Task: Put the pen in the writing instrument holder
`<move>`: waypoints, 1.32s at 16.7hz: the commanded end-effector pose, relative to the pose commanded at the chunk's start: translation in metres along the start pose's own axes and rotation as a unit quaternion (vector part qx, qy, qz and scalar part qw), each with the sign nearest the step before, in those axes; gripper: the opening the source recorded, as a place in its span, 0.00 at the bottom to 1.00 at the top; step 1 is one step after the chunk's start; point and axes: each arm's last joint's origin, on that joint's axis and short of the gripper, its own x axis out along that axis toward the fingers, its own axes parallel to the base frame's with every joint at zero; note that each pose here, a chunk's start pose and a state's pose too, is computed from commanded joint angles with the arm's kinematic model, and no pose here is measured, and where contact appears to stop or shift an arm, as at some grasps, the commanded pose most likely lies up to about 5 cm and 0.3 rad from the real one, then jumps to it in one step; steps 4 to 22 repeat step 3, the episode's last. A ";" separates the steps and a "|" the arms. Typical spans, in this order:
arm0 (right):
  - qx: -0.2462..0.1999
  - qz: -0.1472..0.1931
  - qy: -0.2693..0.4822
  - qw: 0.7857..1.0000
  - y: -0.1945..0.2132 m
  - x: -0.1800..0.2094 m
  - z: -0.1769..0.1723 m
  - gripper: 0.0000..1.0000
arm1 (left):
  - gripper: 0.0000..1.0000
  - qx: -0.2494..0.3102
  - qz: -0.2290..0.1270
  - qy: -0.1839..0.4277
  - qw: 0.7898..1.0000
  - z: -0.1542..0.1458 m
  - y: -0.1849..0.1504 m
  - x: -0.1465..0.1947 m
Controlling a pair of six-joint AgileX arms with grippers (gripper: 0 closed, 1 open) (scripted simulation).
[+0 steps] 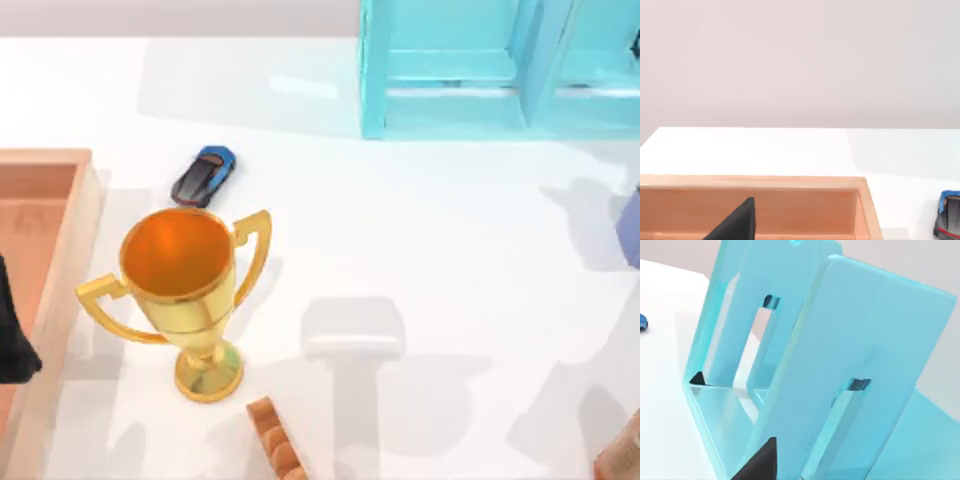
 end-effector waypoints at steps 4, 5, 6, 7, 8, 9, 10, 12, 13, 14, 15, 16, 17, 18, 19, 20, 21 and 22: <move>0.000 0.000 0.000 1.000 0.000 0.000 0.000 1.00 | 1.00 0.000 0.000 0.000 1.000 0.000 0.000 0.000; 0.000 0.000 0.000 1.000 0.000 0.000 0.000 1.00 | 1.00 0.000 0.000 0.000 1.000 0.000 0.000 0.000; 0.000 0.000 0.000 1.000 0.000 0.000 0.000 1.00 | 1.00 0.000 0.000 0.000 1.000 0.000 0.000 0.000; 0.000 0.000 0.000 1.000 0.000 0.000 0.000 1.00 | 1.00 0.000 0.000 0.000 1.000 0.000 0.000 0.000; 0.000 0.000 0.000 1.000 0.000 0.000 0.000 1.00 | 1.00 0.000 0.000 0.000 1.000 0.000 0.000 0.000; 0.000 0.000 0.000 1.000 0.000 0.000 0.000 1.00 | 1.00 0.000 0.000 0.000 1.000 0.000 0.000 0.000; 0.000 0.000 0.000 1.000 0.000 0.000 0.000 1.00 | 1.00 0.000 0.000 0.000 1.000 0.000 0.000 0.000; 0.000 0.000 0.000 1.000 0.000 0.000 0.000 1.00 | 1.00 0.000 0.000 0.000 1.000 0.000 0.000 0.000; 0.000 0.000 0.000 1.000 0.000 0.000 0.000 1.00 | 1.00 0.000 0.000 0.000 1.000 0.000 0.000 0.000; 0.000 0.000 0.000 1.000 0.000 0.000 0.000 1.00 | 1.00 0.000 0.000 0.000 1.000 0.000 0.000 0.000; 0.000 0.000 0.000 1.000 0.000 0.000 0.000 1.00 | 1.00 0.000 0.000 0.000 1.000 0.000 0.000 0.000; 0.000 0.000 0.000 1.000 0.000 0.000 0.000 1.00 | 1.00 0.000 0.000 0.000 1.000 0.000 0.000 0.000; 0.000 0.000 0.000 1.000 0.000 0.000 0.000 1.00 | 1.00 0.000 0.000 0.000 1.000 0.000 0.000 0.000; 0.000 0.000 0.000 1.000 0.000 0.000 0.000 1.00 | 1.00 0.000 0.000 0.000 1.000 0.000 0.000 0.000; 0.000 0.000 0.000 1.000 0.000 0.000 0.000 1.00 | 1.00 0.000 0.000 0.000 1.000 0.000 0.000 0.000; 0.000 0.000 0.000 1.000 0.000 0.000 0.000 1.00 | 1.00 0.000 0.000 0.000 1.000 0.000 0.000 0.000; 0.000 0.000 0.000 1.000 0.000 0.000 0.000 1.00 | 1.00 0.000 0.000 0.000 1.000 0.000 0.000 0.000; 0.000 0.000 0.000 1.000 0.000 0.000 0.000 1.00 | 1.00 0.000 0.000 0.000 1.000 0.000 0.000 0.000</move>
